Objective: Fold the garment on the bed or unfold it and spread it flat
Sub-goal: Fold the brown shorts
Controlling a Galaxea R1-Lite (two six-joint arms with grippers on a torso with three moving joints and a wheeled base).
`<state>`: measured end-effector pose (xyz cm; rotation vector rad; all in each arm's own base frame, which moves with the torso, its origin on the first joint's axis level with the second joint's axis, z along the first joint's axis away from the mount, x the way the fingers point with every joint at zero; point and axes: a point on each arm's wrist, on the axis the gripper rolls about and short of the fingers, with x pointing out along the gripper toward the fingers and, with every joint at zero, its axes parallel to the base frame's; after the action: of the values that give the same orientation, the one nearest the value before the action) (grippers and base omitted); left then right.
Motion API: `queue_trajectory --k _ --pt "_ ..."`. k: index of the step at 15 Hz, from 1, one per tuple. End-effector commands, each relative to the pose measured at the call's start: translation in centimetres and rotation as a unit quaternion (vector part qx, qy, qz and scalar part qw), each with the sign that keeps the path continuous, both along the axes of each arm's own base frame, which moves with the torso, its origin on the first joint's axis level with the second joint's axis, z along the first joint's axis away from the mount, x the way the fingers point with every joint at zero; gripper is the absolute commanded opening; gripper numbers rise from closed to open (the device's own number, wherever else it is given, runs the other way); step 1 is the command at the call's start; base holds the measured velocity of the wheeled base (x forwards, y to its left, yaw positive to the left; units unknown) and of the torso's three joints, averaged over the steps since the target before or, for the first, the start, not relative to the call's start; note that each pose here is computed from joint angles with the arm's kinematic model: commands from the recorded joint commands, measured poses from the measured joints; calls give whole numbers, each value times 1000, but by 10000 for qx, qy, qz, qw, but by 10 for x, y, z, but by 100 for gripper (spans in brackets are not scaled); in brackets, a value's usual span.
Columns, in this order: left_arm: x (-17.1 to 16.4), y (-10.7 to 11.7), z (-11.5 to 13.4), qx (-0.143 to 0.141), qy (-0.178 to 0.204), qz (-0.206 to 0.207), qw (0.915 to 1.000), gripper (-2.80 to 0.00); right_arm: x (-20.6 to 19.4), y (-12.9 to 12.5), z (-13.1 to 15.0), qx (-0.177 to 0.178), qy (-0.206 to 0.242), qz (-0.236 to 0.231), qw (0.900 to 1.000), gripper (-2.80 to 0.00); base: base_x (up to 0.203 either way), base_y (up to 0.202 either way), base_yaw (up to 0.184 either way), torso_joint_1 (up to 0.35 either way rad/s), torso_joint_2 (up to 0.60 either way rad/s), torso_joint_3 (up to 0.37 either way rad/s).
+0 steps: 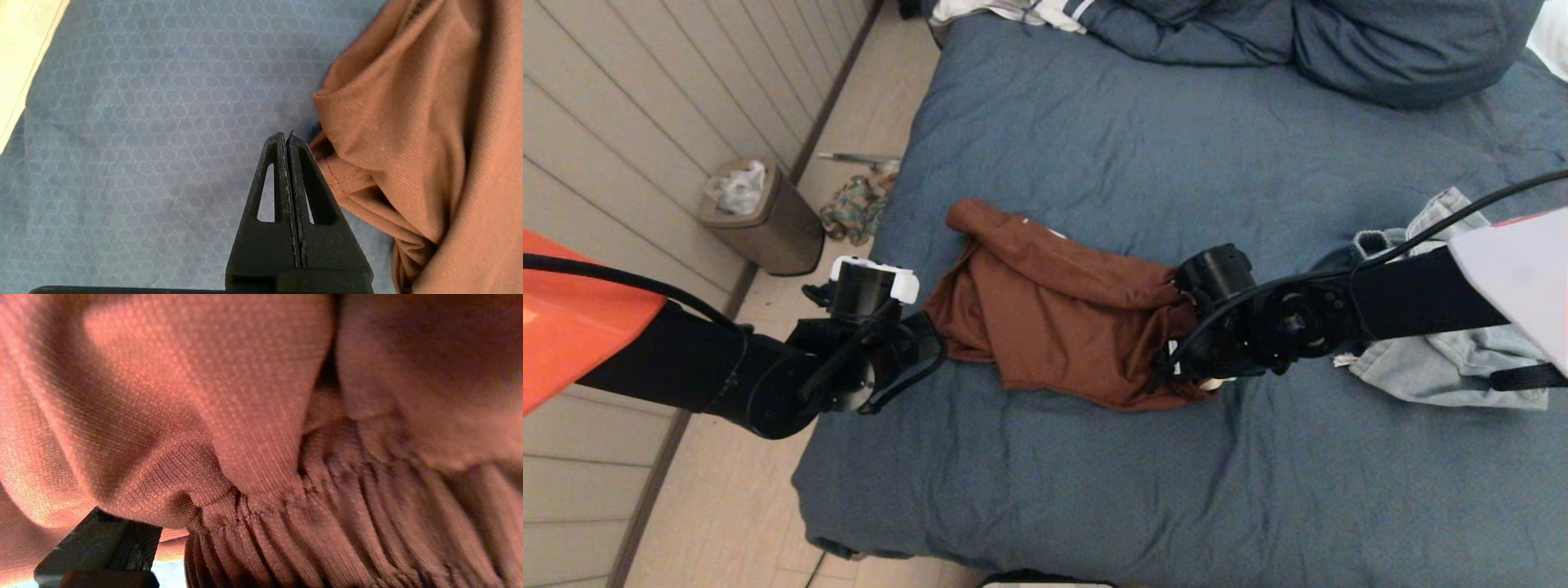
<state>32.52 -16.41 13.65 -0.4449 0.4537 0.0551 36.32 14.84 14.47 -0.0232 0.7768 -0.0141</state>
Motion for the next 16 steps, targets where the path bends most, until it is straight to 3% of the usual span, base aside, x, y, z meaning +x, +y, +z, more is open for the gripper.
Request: queue_trajectory --k 1,8,13,16 --pt "0 0 -1 -12 -2 13 10000 -280 0 4 -6 15 55 1 10000 -280 0 0 0 0 0 0" --pt "-2 1 2 -29 -33 20 10000 -280 0 5 -1 99 -44 -18 9999 -280 0 0 0 0 0 0" --pt "-10 5 17 -122 -234 13 9996 -280 -24 -11 52 661 -879 -247 9936 -280 0 0 0 0 0 0" --pt "-14 7 24 -153 -304 4 9994 -280 -59 -33 82 687 -940 -337 9926 -280 0 0 0 0 0 0"
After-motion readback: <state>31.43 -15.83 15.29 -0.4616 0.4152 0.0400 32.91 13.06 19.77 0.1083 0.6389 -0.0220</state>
